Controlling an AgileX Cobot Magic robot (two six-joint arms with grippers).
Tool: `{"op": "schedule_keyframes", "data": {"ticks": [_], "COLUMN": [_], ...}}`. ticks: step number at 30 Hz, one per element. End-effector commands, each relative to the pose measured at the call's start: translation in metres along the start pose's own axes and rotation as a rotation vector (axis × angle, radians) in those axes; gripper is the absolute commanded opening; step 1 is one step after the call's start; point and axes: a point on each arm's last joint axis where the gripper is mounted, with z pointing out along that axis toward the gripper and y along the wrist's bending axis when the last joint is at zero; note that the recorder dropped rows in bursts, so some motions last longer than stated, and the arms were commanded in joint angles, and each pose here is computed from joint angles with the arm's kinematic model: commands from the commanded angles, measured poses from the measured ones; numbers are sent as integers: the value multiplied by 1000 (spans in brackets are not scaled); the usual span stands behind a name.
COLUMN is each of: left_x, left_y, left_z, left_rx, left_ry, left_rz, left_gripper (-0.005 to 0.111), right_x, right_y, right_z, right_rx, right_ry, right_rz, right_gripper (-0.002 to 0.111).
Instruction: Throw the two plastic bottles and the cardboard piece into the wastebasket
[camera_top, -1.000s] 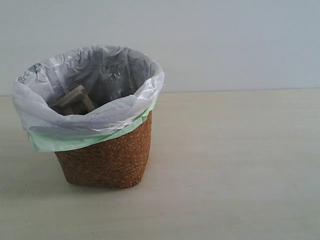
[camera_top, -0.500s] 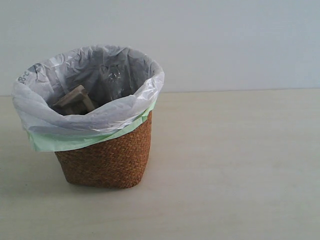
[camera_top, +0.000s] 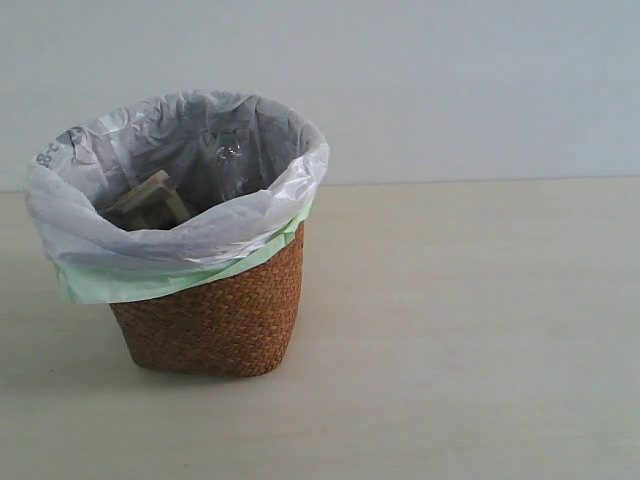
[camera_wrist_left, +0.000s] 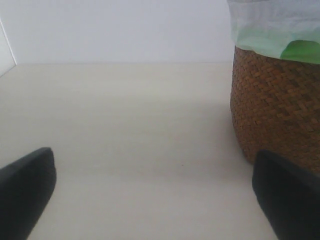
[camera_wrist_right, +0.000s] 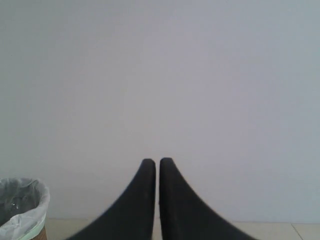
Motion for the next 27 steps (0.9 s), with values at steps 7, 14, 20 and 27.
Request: {"op": "schedule_keyframes", "data": {"ticks": [7, 14, 20, 27], "left_x": [-2, -2, -2, -2], "left_y": [0, 0, 0, 0], "left_z": [-1, -1, -1, -1], "left_rx": [7, 7, 7, 7], "left_ry": [-15, -15, -15, -15], "left_rz": [-9, -9, -9, -9], "left_gripper": [108, 108, 108, 108], "right_x": [85, 176, 227, 239], "right_y": [-1, -4, -5, -6], "right_z": [56, 75, 74, 71], "right_rx": [-13, -11, -7, 2], "right_ry": [-143, 58, 206, 351], "right_rz": [-17, -19, -20, -22], "right_gripper": [0, 0, 0, 0]}}
